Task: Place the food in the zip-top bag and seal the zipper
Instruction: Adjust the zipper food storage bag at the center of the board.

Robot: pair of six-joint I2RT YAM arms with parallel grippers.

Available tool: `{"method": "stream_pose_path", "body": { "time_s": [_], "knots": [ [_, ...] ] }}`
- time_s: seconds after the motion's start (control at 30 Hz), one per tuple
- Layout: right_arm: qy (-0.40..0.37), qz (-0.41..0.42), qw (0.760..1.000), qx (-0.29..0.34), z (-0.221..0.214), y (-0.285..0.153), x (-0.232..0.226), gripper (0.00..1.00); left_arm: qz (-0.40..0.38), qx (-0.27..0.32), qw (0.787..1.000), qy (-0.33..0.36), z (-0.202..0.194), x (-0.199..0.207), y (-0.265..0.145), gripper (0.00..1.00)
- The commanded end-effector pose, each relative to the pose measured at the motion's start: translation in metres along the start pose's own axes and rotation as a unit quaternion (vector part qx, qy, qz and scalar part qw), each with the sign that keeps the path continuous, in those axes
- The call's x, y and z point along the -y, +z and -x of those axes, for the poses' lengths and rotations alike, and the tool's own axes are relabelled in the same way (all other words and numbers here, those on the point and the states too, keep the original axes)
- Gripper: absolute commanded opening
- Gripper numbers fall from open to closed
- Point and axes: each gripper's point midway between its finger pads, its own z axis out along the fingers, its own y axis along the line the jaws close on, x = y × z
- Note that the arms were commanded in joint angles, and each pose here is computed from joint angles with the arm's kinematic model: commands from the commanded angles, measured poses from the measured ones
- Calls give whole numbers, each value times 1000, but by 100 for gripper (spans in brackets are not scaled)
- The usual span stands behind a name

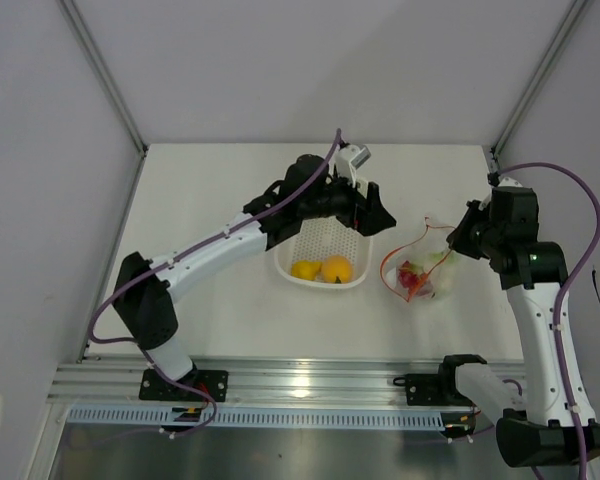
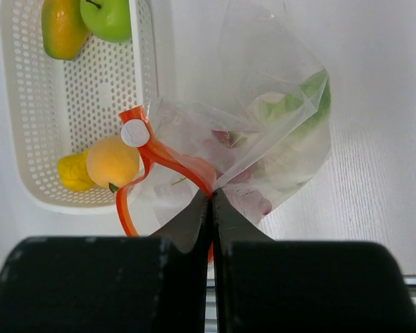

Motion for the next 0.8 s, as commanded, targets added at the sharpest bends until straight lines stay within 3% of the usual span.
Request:
{"method": "stream_pose_path", "body": {
  "time_s": [0.0,0.17,0.4,0.47,0.5,0.53,0.67,0.77],
  "knots": [
    [3,16,1000,26,14,-1,-7,0,93,73,992,39,47,-38,-21,99],
    [0,18,1000,26,15,2,-8,0,184,30,982,-9,48,-106,-33,100],
    [-2,19,1000,16,14,11,-9,0,195,-15,978,76,44,-156,-25,95],
    [-4,17,1000,16,14,12,-8,0,175,-75,979,73,18,-173,-20,95],
    [-5,16,1000,16,15,12,-8,0,166,-64,980,89,42,-170,-21,91],
    [-5,15,1000,17,15,13,-7,0,164,-99,978,80,21,-184,-11,91],
    [-7,17,1000,13,13,19,-7,0,173,-168,963,123,-1,-211,-6,91],
    [-6,17,1000,7,10,24,-7,0,214,-182,950,133,-7,-235,-10,92]
  ]
}}
